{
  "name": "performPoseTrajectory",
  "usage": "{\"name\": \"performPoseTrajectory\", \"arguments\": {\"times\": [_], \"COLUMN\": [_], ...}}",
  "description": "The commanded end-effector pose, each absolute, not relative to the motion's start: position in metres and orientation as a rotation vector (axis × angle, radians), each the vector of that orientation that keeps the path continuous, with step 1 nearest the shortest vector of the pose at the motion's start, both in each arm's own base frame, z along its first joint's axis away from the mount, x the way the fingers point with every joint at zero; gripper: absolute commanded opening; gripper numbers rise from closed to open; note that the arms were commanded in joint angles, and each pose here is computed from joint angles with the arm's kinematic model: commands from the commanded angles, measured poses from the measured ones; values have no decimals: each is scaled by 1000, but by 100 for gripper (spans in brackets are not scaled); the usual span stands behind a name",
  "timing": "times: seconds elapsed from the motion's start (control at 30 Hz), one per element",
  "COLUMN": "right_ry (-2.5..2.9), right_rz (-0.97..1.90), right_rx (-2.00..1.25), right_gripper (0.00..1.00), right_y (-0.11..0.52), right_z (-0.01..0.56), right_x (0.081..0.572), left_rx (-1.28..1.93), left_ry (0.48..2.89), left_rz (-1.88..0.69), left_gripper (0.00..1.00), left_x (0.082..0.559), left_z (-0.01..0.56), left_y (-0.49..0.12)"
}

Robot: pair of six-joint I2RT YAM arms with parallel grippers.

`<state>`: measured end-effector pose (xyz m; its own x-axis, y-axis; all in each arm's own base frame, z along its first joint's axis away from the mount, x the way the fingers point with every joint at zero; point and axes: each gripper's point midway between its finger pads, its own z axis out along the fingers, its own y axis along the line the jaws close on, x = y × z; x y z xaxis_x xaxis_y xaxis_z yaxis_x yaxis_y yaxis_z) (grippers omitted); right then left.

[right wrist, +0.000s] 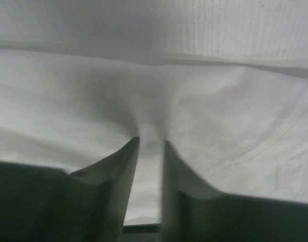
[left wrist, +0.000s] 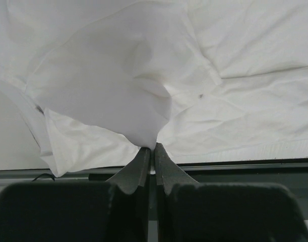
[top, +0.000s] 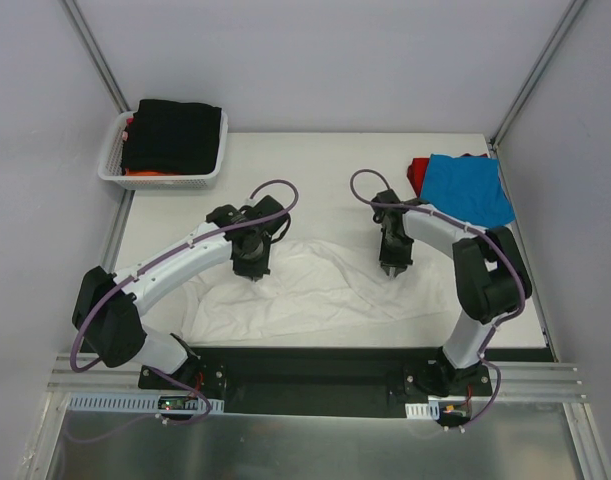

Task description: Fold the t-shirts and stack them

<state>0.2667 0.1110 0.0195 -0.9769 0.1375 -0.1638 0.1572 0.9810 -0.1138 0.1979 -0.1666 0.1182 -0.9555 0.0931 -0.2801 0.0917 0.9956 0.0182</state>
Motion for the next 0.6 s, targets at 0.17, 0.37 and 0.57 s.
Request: {"name": "performPoseTrajectory", "arguments": {"times": [0.17, 0.37, 0.57], "right_ry": [2810, 2859, 2877], "right_rz": [2, 29, 61], "right_rx": [192, 214, 237], "right_gripper": [64, 60, 58], "right_y": [110, 99, 96], "right_z": [119, 83, 60], "right_x": [222, 164, 143], "left_rx": [124, 60, 58], "left_ry": [2813, 2817, 2805], "left_rz": [-83, -130, -133], "left_gripper": [0, 0, 0], "left_x": [216, 214, 209], "left_z": [135, 137, 139], "left_y": [-186, -191, -185]}}
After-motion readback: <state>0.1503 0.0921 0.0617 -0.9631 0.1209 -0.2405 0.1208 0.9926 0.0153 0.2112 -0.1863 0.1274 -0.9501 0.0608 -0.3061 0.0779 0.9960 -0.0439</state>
